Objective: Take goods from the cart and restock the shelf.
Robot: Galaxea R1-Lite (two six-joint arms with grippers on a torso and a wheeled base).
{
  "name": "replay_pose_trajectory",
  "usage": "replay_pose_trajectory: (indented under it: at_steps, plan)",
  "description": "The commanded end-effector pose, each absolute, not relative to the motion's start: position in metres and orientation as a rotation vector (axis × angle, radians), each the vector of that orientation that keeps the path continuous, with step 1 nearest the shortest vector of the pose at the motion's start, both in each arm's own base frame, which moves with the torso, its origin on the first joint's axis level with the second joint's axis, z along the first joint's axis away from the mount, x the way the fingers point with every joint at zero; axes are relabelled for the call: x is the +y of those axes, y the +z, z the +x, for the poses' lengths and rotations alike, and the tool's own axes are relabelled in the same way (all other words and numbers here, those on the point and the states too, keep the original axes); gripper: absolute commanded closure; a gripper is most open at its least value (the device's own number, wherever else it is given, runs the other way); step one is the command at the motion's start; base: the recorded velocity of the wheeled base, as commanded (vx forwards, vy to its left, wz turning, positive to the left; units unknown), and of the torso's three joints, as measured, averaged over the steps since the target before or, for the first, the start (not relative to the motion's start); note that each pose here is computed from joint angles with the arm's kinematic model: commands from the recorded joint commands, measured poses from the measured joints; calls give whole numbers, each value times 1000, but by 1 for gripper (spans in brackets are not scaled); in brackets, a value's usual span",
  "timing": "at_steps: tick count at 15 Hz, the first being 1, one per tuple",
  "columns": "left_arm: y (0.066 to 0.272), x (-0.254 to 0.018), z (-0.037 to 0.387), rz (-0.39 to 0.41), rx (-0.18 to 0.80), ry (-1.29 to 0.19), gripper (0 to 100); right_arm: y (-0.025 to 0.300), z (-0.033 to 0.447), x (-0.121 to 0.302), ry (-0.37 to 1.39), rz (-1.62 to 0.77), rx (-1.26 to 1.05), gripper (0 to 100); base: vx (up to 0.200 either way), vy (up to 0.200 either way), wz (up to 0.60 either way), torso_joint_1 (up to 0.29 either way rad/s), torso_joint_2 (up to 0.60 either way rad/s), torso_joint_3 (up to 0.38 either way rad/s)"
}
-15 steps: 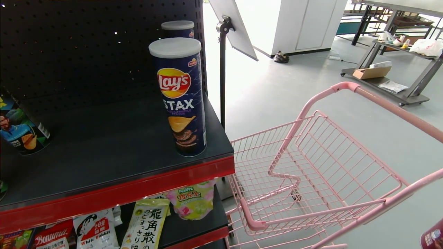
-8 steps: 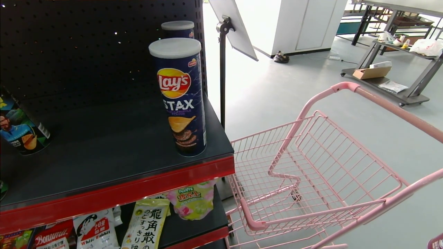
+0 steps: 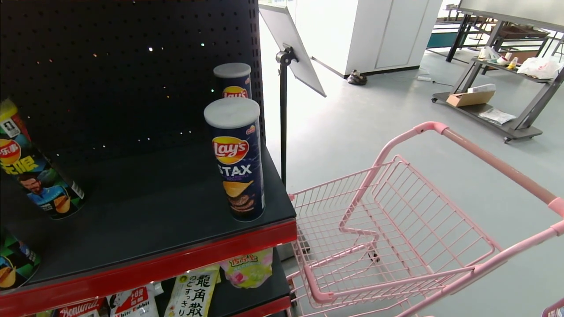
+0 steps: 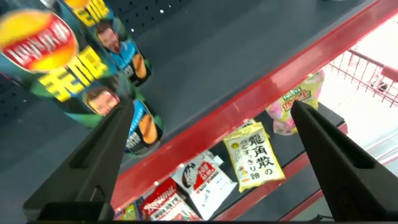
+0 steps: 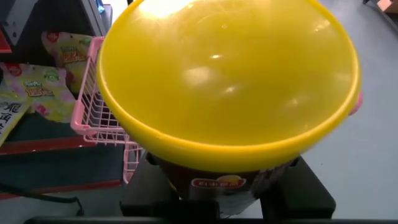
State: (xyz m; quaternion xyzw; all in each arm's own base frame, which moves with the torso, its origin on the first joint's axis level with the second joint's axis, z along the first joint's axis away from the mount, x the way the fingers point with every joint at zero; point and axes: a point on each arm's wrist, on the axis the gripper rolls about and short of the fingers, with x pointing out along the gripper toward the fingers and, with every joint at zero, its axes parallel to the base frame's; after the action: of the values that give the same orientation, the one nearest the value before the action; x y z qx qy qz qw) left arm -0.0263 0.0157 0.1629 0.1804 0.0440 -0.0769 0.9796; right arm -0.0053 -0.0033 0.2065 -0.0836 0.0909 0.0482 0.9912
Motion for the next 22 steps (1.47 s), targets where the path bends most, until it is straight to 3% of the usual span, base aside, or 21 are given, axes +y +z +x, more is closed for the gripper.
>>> replay_pose_trajectory:
  at_steps: [1, 5, 13, 17, 22]
  plan:
    - [164, 16, -27, 379, 84, -154, 0, 206, -4, -3, 99, -169, 191, 100, 0, 0, 0, 168, -427, -266]
    - [163, 16, -27, 427, 82, -146, 0, 206, -4, -3, 100, -179, 192, 100, 0, 0, 0, 140, -341, -203]
    - [163, 17, -28, 428, 75, -138, 0, 206, -4, -3, 101, -188, 190, 100, 0, 0, 0, 3, -7, -3]
    - [162, 17, -29, 426, 71, -136, 0, 205, -4, -3, 102, -194, 191, 100, -200, -200, 0, 8, 4, 1]
    - [162, 17, -30, 425, 64, -137, 0, 202, -4, -3, 103, -197, 202, 100, -80, 0, 0, -6, -2, 0]
